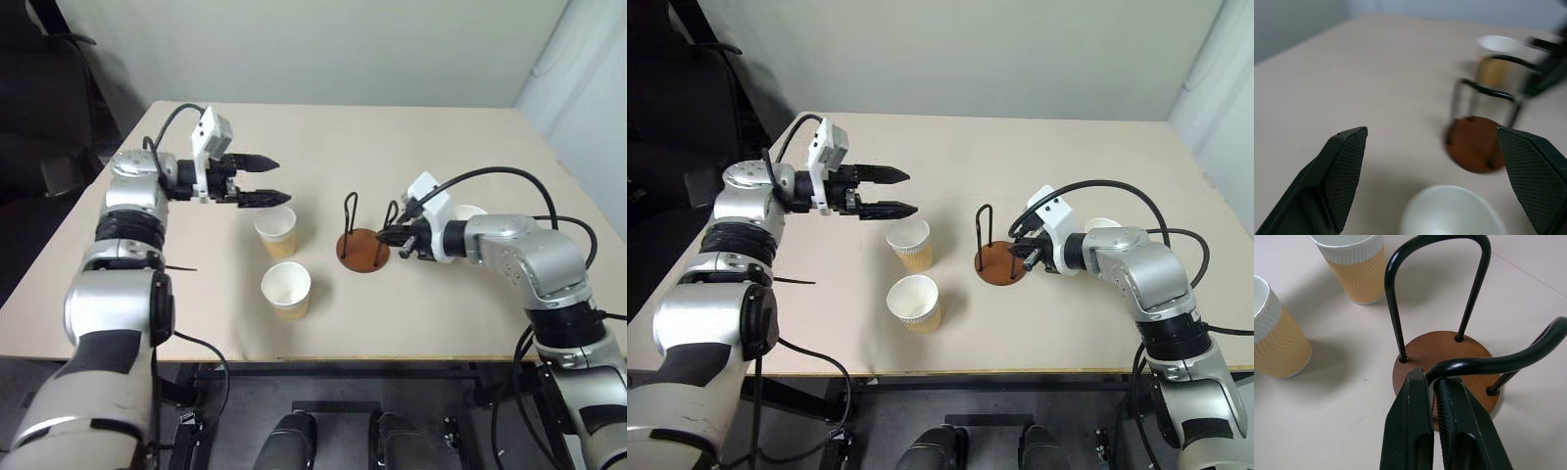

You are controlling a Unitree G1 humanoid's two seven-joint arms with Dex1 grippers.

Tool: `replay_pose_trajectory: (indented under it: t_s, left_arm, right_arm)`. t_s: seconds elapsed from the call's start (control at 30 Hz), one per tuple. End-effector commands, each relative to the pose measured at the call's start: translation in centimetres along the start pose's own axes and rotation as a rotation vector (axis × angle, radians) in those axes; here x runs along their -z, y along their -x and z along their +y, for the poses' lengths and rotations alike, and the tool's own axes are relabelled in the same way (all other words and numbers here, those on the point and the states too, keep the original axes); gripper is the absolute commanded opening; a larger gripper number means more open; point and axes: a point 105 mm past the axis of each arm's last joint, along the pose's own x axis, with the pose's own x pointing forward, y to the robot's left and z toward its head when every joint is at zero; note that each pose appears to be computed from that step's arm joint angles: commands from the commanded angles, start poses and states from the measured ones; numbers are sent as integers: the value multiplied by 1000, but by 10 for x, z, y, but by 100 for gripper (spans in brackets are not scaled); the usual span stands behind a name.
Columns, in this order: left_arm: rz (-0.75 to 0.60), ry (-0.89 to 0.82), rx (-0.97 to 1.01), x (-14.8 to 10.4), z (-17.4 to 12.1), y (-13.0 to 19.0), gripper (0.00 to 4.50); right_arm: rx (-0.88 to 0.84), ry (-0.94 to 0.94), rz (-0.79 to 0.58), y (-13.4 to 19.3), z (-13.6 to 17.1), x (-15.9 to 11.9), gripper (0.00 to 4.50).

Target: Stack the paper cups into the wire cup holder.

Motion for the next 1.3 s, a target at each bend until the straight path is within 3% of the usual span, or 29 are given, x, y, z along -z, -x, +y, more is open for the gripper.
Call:
replay_pose_trajectory:
  t_s: [0.03,0.43,0.83,0.87,1.13,1.3]
  left_arm:
    - [60,-99,41,-16,-3,13,450]
    - [28,-91,286,-31,-44,-8,450]
    - [23,-94,302,-33,-46,-10,450]
    - [23,-94,302,-33,-46,-10,450]
    - [7,-88,297,-33,-45,-11,450]
    - [2,-89,294,-33,-44,-12,450]
  right_arm:
    - [9,26,0,2,-3,-3,2]
    - [3,43,10,0,-6,-1,2]
    - [35,70,56,3,-12,8,2]
    - [39,70,57,3,-12,8,52]
    - [80,56,46,8,-22,4,314]
    - [91,39,35,10,-24,2,314]
